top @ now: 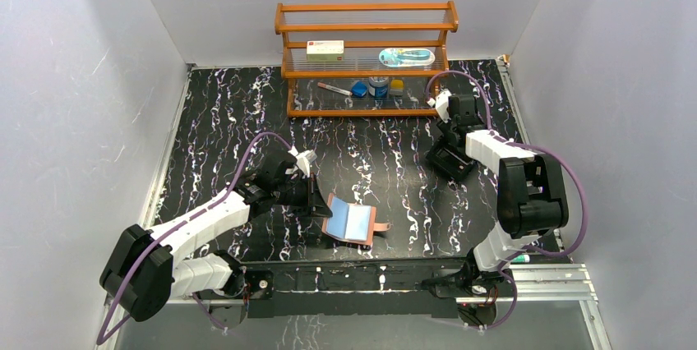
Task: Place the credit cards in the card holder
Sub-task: Adjust the credit card in the storage box.
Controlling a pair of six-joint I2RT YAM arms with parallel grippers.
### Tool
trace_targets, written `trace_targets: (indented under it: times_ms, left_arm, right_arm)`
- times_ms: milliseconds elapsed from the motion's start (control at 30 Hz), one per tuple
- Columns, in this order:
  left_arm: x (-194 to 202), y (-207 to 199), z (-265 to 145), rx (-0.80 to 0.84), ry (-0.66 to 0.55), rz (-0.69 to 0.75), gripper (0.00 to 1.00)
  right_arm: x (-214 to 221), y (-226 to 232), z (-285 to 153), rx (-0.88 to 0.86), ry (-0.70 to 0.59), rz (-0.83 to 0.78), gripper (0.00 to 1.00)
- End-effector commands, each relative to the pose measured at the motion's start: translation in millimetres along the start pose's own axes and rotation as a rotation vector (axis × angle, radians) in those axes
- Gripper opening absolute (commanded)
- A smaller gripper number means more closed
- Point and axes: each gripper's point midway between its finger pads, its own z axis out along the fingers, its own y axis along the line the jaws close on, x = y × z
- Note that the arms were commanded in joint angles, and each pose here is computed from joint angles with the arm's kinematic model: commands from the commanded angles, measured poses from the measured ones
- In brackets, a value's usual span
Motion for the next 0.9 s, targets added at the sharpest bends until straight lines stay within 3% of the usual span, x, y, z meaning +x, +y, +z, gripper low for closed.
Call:
trace_targets:
  times_ms: [0,667,767,867]
  left_arm:
    - [0,-10,-4,0.039,-0.004,0.008,0.0]
    - [2,-8,-1,0.039,0.004,0.005,0.0]
    - [1,-8,-1,0.039,0.004,0.007,0.0]
    - [1,-9,-1,0.038,0.002,0.007,0.0]
  right_arm:
    - [-23,-28,-2,0.072,-0.059,0.039,0.58]
    - [-19,-20,3,0.046,-0.049,0.034,0.27]
    - [-20,-15,1,0.01,-0.052,0.043,0.29]
    - [-24,-8,-5,-0.046,-0.078,0.05,0.4]
